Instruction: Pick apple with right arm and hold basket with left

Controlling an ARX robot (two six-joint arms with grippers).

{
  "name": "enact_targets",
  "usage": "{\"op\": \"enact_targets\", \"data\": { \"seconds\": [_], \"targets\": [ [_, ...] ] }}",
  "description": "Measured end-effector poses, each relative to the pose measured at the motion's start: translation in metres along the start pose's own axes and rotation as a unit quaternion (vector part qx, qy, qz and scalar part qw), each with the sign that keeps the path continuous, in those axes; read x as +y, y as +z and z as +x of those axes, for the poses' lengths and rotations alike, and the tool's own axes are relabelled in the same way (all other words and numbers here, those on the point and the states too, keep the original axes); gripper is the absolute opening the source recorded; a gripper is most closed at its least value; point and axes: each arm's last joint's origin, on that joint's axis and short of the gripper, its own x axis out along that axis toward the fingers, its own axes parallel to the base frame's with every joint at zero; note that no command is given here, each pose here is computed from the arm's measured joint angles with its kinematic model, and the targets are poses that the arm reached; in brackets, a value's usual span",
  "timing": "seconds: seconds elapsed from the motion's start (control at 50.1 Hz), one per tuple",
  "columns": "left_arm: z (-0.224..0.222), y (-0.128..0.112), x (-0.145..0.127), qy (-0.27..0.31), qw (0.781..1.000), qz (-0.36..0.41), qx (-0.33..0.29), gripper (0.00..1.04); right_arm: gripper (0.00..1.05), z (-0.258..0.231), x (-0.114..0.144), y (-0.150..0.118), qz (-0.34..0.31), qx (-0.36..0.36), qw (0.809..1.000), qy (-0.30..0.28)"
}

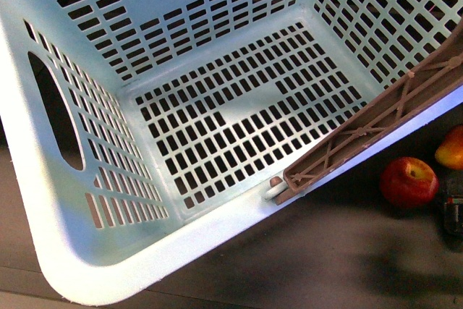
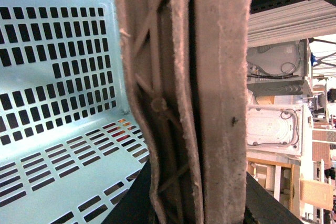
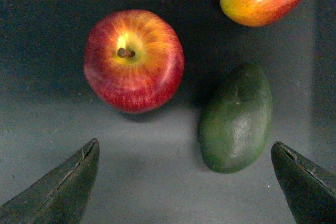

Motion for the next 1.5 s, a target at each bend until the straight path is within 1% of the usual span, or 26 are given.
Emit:
{"op": "enact_targets", "data": {
  "seconds": [0.22,0.519,0.719,0.859,1.158,1.278,1.338,1.497],
  "targets": [
    [0.000,0.000,0.000,0.000,1.000,0.000,0.000,0.18,0.96,0.019,0.009,0.006,-0.036,0.009,0.999,0.014],
    [0.000,0.000,0.000,0.000,1.000,0.000,0.000,0.18,0.96,0.035,0.015,0.011,-0.053,0.020,0.998,0.026],
    [0.000,0.000,0.000,0.000,1.000,0.000,0.000,0.18,0.96,0.051,0.027,0.015,-0.076,0.029,0.996,0.037],
    [0.000,0.000,0.000,0.000,1.000,0.000,0.000,0.18,0.96,0.060,0.030,0.015,-0.079,0.037,0.995,0.042],
    [0.000,0.000,0.000,0.000,1.000,0.000,0.000,0.18,0.96,0.077,0.035,0.016,-0.086,0.047,0.995,0.032],
    [0.000,0.000,0.000,0.000,1.000,0.000,0.000,0.18,0.82,0.080,0.036,0.019,-0.083,0.043,0.995,0.029],
    [0.000,0.000,0.000,0.000,1.000,0.000,0.000,0.18,0.78,0.081,0.036,0.020,-0.078,0.043,0.996,0.030],
    [0.000,0.000,0.000,0.000,1.000,0.000,0.000,0.18,0.73,0.082,0.036,0.021,-0.070,0.045,0.996,0.030]
  ]
}}
